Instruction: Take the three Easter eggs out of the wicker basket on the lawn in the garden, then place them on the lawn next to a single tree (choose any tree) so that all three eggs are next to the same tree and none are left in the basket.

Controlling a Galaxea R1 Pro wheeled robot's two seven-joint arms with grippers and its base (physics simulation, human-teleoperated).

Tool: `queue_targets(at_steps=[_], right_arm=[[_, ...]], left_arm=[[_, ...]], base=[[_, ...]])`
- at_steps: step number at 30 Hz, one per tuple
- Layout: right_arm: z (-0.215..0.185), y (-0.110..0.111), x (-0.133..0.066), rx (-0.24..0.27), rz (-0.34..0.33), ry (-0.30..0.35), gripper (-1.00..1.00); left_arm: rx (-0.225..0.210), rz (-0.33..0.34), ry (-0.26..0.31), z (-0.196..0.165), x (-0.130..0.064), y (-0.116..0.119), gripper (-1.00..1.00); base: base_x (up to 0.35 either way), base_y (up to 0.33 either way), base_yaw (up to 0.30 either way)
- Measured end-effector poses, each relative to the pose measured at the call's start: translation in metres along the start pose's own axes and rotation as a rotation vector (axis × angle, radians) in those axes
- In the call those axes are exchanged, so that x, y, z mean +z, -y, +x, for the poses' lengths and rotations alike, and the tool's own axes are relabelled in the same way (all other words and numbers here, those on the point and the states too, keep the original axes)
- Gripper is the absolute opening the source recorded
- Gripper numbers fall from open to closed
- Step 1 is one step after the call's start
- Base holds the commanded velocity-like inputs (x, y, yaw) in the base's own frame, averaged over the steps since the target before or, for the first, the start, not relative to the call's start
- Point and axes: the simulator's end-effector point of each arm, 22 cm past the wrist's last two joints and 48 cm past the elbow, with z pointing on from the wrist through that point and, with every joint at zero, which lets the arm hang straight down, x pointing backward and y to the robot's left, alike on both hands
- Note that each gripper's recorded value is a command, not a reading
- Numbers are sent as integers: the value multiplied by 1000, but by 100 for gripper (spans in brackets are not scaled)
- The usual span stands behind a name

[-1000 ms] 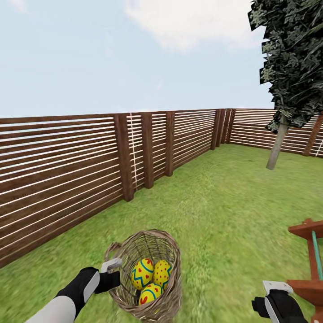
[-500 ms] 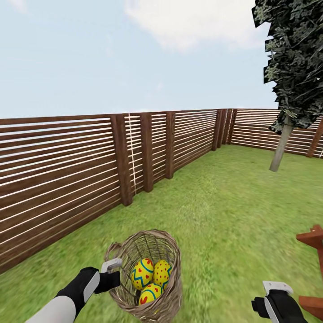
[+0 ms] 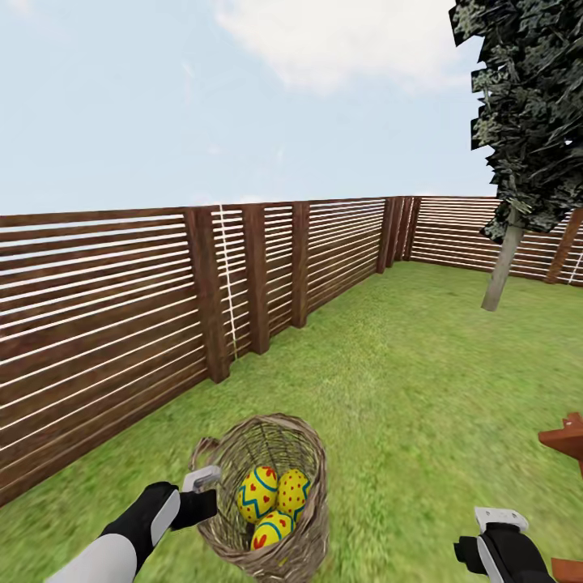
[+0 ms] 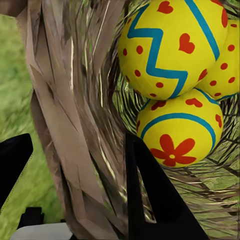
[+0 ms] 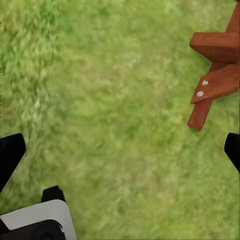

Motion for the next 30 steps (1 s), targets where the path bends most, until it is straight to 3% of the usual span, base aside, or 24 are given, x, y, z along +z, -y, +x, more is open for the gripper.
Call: queue_targets(at_steps=[11, 19, 30], right_arm=[[0, 0, 0, 0, 0, 0, 100], [0, 0, 0, 0, -1, 0, 100], [0, 0, 0, 0, -1, 0, 100]], left_arm=[[2, -1, -1, 0, 0, 0, -100], [2, -1, -1, 0, 0, 0, -100], [5, -3, -1, 1, 0, -1, -100]], base=[[330, 0, -4], [330, 0, -228], [330, 0, -66]])
